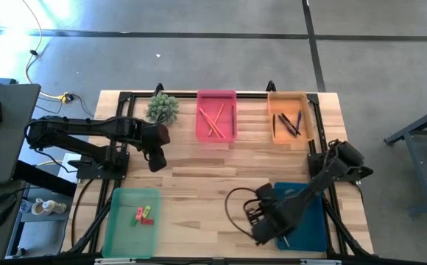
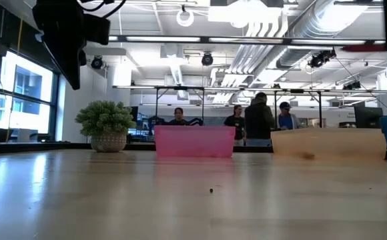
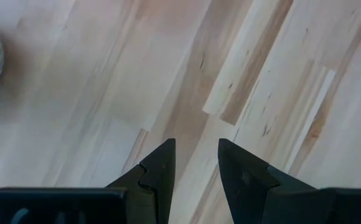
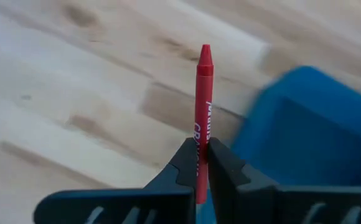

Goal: Sort crayons/erasers/pens/pencils in bins
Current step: Put the red crayon into the blue bin

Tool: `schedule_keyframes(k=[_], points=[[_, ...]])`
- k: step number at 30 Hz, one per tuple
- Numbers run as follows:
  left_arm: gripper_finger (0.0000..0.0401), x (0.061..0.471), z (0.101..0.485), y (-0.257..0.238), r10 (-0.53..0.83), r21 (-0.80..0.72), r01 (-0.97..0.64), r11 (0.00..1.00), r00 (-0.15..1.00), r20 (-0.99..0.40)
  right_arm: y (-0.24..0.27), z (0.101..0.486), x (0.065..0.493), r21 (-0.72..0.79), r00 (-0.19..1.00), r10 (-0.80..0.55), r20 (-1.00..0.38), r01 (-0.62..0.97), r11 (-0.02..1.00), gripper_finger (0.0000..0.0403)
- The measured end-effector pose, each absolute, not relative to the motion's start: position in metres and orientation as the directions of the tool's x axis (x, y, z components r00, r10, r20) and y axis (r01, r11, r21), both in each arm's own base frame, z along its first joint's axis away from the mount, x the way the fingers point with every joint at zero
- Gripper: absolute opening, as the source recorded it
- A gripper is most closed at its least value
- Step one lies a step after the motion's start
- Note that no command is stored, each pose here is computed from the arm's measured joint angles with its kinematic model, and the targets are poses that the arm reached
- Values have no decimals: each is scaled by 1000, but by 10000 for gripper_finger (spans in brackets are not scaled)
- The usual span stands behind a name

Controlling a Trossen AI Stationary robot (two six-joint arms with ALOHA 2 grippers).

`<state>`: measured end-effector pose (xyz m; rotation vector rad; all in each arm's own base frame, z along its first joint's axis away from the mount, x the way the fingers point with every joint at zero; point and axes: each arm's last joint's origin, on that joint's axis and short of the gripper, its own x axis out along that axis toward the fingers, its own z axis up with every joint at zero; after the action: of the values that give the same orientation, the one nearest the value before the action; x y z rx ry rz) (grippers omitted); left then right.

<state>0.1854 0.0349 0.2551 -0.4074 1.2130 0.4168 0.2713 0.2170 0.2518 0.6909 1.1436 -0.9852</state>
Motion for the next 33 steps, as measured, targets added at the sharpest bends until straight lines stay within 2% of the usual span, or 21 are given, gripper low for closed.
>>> schedule_keyframes(k=[7,14,27,33], points=[[110,186,255,30,83,-78,-491,868,297,-951,218,268,236,-83,35,-337,-941,941,329,3],[110,187,255,26,78,-76,-475,877,297,-952,232,234,211,-99,-33,-276,-961,968,230,3],[110,187,255,26,78,-75,-472,878,297,-952,254,183,197,-13,-5,-40,-999,980,200,3],[110,187,255,26,78,-75,-472,878,296,-952,251,180,199,-25,-18,-35,-999,977,210,38]])
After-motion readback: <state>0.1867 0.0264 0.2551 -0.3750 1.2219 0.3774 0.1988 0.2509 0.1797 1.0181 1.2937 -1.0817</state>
